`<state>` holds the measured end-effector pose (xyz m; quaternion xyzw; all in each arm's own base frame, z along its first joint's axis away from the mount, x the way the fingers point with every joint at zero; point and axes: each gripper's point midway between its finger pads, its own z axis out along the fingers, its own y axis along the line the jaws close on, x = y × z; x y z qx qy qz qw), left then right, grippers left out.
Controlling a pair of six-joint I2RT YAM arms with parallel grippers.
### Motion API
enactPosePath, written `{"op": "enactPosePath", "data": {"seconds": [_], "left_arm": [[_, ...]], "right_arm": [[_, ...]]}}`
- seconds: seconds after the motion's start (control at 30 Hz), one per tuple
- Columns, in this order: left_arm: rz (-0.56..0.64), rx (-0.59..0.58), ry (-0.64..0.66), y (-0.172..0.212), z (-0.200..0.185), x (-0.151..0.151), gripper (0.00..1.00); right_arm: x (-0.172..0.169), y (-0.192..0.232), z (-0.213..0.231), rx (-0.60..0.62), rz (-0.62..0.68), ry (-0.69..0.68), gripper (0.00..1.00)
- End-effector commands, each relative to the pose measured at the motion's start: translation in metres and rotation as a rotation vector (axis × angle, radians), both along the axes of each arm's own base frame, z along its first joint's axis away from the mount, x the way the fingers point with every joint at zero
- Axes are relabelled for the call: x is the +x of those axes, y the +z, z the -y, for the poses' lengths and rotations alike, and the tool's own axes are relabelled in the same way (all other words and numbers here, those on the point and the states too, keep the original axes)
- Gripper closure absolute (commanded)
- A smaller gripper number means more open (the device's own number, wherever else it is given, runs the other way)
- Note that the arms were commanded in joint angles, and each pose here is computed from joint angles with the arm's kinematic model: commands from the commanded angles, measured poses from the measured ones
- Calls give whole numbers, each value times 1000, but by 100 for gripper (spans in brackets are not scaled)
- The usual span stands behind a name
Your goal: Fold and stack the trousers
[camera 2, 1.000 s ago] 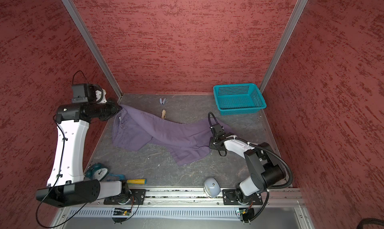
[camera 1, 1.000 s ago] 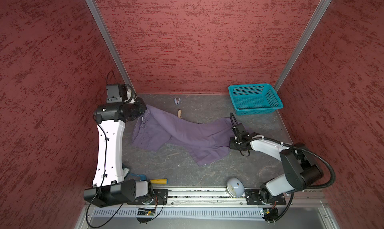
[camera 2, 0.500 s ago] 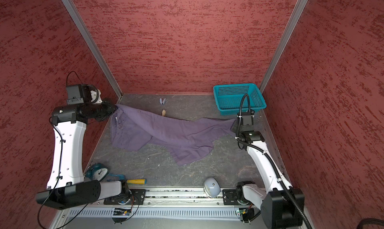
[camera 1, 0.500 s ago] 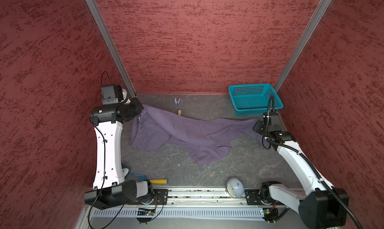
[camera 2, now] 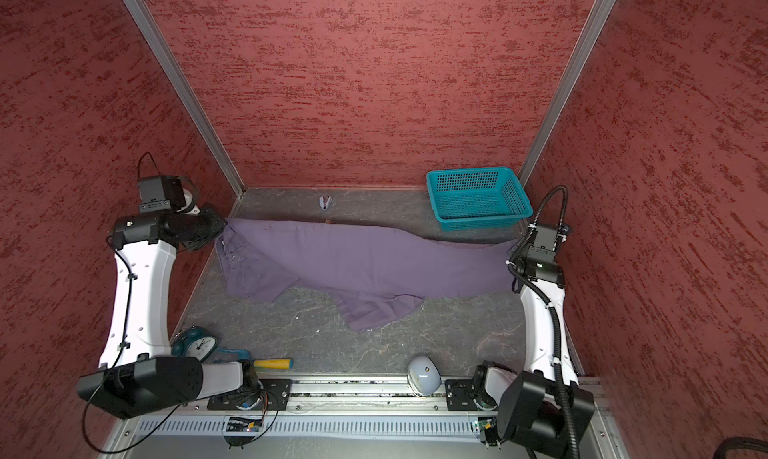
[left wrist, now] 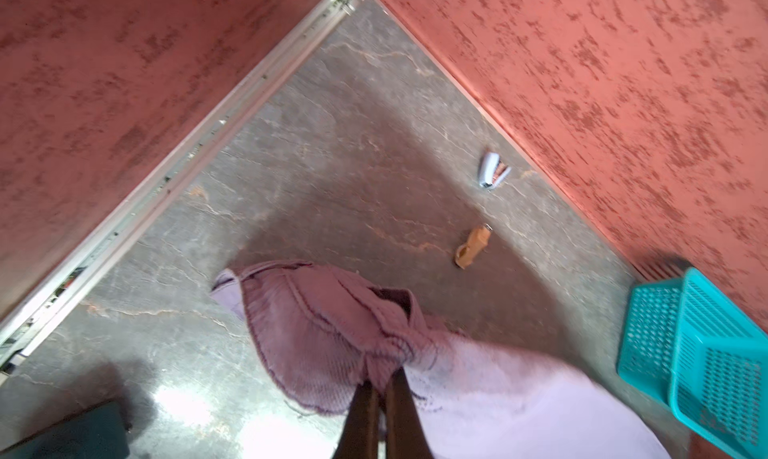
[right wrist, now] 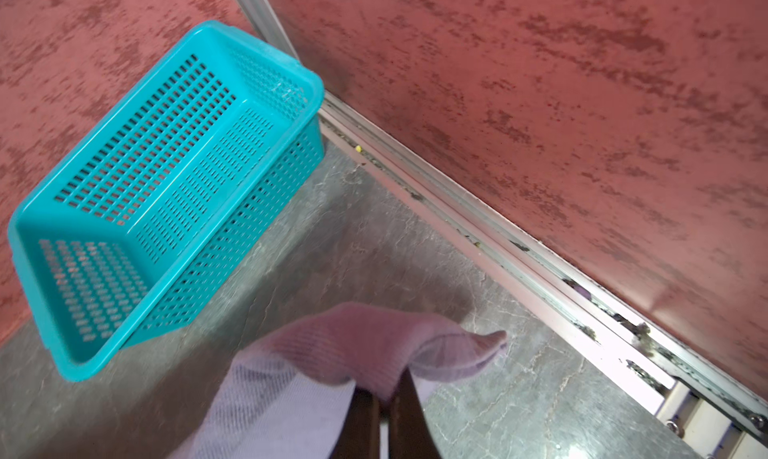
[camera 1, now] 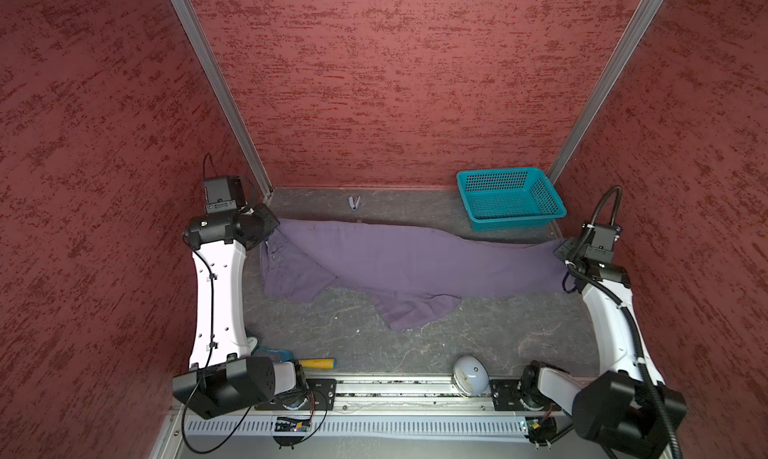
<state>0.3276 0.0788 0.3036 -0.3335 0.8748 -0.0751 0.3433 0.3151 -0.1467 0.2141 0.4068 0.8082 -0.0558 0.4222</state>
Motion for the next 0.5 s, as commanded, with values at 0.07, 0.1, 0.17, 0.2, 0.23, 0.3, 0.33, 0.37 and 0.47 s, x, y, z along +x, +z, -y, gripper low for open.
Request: {"op": "enactPosePath", "data": {"seconds": [0.07,0.1,0.17,0.2,0.23,0.3,0.33,0.37,0.47], "left_arm": [[50,17,34,-8,-22,48,100],[65,4,24,-11,-19,58,100],[87,4,17,-13,-16,72,100],[95,13,16,-13,-16,77,100],[94,27,18,-15,-17,82,100],[83,37,24,-21,-23,91,100],[78,41,22,-24,-24,94,100],[70,44,20,-29,-25,99,100],[31,38,21,-50,-29,110,94]], "right_arm": [[53,-26,1,92,67,56,100],[62,-32,1,110,67,62,100],[76,-41,4,133,77,58,100],[82,-43,6,134,89,56,100],[86,-48,8,135,89,51,100],[96,-55,13,127,88,47,100],[101,-57,15,124,88,51,100],[105,-61,16,124,85,54,100],[112,-72,19,123,58,57,98]]}}
